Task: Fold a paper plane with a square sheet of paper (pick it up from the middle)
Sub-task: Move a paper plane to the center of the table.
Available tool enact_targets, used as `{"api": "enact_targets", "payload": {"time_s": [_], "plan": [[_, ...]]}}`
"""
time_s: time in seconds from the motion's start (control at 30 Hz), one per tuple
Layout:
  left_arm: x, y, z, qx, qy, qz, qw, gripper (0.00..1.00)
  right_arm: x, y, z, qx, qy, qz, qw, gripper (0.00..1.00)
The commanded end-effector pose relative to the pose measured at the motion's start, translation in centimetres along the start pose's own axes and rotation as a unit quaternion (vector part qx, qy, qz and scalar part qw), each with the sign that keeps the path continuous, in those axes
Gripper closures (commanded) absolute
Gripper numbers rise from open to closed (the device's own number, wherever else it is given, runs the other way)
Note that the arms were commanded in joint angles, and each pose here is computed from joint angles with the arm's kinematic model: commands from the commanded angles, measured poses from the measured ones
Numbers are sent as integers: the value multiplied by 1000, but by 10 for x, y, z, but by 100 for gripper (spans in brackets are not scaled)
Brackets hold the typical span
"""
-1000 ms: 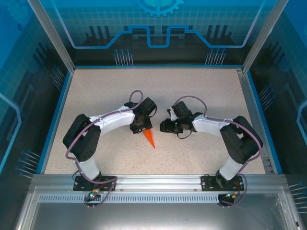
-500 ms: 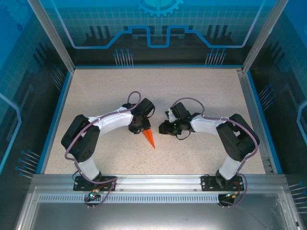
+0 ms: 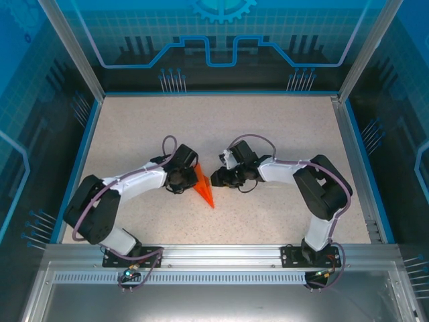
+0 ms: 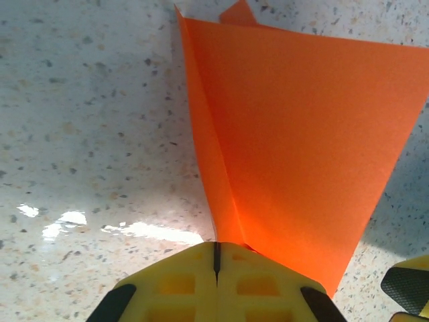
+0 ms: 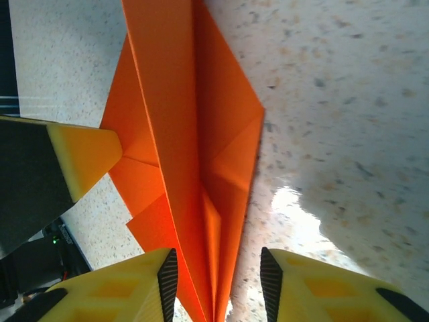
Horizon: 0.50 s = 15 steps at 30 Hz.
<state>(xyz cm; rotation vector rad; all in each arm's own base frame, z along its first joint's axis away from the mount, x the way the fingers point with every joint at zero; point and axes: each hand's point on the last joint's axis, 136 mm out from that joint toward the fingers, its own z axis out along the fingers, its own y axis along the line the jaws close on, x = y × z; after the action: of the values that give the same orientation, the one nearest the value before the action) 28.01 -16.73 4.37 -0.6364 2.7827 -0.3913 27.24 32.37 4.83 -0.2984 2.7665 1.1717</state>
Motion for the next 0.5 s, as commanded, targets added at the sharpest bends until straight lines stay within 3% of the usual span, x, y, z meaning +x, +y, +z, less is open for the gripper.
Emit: {"api": "enact_targets", "payload": {"time_s": [0.0,0.23,0.47], "plan": [[-4,-8,-5,43,-8,7,999,100,3,22,6,-22,22,-39,999,58],[5,4,1,51,8,-1,999,99,9,31,19,-10,62,-71,996,58],[11,12,2,50,10,-6,999,98,14,12,26,44,64,-70,995,57]]}}
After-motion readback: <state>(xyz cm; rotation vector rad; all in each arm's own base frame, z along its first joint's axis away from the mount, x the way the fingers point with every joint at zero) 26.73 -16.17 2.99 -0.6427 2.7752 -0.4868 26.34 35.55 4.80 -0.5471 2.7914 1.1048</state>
